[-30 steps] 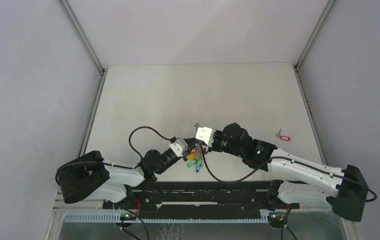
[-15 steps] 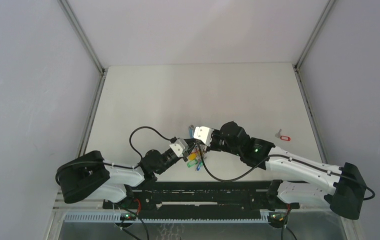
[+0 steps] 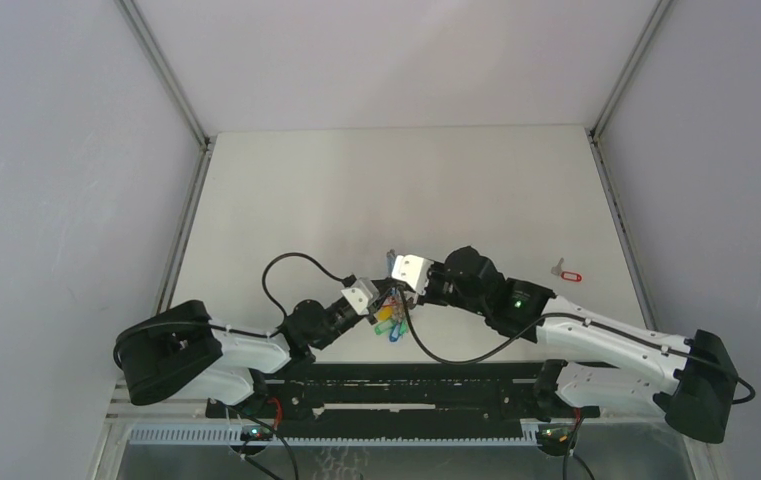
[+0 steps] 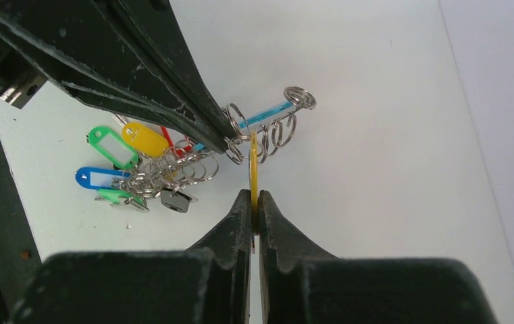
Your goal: Put the keys on the keyring
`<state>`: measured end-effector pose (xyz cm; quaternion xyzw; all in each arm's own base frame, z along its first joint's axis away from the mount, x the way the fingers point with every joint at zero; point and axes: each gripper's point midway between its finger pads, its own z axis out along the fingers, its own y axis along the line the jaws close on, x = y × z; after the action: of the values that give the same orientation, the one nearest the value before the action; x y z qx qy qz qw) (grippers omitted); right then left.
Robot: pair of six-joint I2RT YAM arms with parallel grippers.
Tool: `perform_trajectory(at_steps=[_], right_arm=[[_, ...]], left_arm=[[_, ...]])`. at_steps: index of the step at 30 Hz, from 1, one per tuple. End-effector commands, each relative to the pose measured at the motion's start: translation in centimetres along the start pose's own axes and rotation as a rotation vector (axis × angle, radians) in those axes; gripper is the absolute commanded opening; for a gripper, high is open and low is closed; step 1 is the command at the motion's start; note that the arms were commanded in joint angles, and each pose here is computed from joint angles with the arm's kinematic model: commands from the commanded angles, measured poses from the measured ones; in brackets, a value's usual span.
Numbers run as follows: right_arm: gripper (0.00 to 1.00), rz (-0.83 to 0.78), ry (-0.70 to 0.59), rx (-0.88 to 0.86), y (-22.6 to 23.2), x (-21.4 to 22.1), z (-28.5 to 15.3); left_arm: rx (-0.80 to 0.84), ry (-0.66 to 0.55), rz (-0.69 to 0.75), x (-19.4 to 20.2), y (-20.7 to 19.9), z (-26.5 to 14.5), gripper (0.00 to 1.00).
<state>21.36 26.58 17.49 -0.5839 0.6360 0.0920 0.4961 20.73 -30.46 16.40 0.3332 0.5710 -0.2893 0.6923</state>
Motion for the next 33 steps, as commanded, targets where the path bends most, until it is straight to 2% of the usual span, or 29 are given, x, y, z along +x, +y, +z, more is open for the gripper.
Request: perform_trajectory(at_steps=[1, 7, 18, 27, 33], right_arm=[[0.00, 0.069, -0.001, 0.149, -3.0, 0.7, -1.5], [0.00, 0.115, 0.018, 0.167, -2.4, 2.7, -1.5], [0.00, 0.178, 0.042, 0.157, -0.6, 5.4, -0.7], [0.00, 0.112, 0.028, 0.118, 1.2, 5.0, 1.8], [0.00, 0.088, -0.025, 0.149, 0.1, 3.1, 1.1]], left_arm=[[-0.074, 0.010, -0.019, 0.2, 1.2, -0.2, 0.00], [-0.127, 0.018, -0.057, 0.4, 2.0, -0.2, 0.00], [-0.234, 0.005, -0.209, 0.7, 3.9, -1.0, 0.00], [-0.329, -0.008, -0.386, 0.7, 4.9, -1.0, 0.00], [-0.305, -0.019, -0.401, 0.4, 4.5, -1.2, 0.00]])
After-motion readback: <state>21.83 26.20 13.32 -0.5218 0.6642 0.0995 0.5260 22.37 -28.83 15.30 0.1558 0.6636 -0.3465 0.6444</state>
